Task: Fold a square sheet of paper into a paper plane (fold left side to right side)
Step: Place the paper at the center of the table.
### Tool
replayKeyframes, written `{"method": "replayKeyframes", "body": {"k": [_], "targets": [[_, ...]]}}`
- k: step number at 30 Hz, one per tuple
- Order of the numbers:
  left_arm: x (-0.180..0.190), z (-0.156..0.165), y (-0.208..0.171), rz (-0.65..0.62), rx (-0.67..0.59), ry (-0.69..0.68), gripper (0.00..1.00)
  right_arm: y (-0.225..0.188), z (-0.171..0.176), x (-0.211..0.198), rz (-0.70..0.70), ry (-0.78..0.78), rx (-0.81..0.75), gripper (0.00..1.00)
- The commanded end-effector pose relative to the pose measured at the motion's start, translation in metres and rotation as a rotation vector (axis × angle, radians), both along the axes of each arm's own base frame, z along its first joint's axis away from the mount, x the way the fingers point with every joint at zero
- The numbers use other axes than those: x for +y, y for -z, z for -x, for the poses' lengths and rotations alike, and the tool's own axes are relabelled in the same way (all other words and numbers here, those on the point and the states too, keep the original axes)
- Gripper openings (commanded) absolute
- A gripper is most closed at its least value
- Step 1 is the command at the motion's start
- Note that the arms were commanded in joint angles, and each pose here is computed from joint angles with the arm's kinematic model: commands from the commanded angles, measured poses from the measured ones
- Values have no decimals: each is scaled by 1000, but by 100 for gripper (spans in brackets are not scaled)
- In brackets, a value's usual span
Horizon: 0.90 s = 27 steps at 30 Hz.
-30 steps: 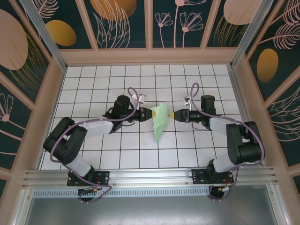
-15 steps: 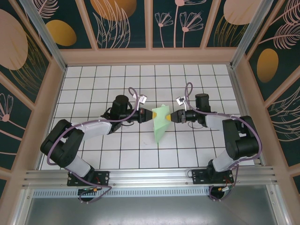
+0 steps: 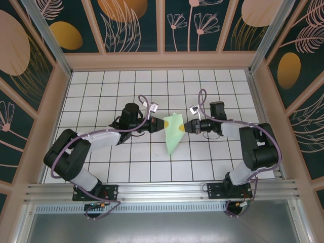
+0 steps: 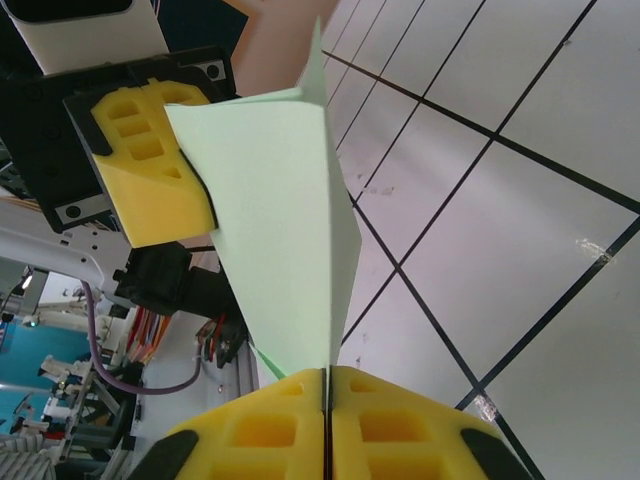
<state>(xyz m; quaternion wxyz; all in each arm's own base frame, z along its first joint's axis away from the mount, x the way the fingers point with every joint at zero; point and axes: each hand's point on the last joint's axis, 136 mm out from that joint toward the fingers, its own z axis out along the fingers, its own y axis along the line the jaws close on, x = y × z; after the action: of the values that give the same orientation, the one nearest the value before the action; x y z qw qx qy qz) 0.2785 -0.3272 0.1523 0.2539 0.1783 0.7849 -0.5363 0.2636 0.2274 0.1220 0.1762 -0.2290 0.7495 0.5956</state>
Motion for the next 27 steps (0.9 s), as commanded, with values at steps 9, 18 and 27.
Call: {"method": "replayKeyframes", "body": {"k": [9,18,27], "targets": [[47,-21,-2,-233,-86,-257,47,25,0,9,167,56,184,0],[66,-2,-15,-274,-83,-304,49,41,-18,0,286,255,417,0],[18,36,10,-281,-36,-185,50,57,-25,-2,339,323,580,0]]}}
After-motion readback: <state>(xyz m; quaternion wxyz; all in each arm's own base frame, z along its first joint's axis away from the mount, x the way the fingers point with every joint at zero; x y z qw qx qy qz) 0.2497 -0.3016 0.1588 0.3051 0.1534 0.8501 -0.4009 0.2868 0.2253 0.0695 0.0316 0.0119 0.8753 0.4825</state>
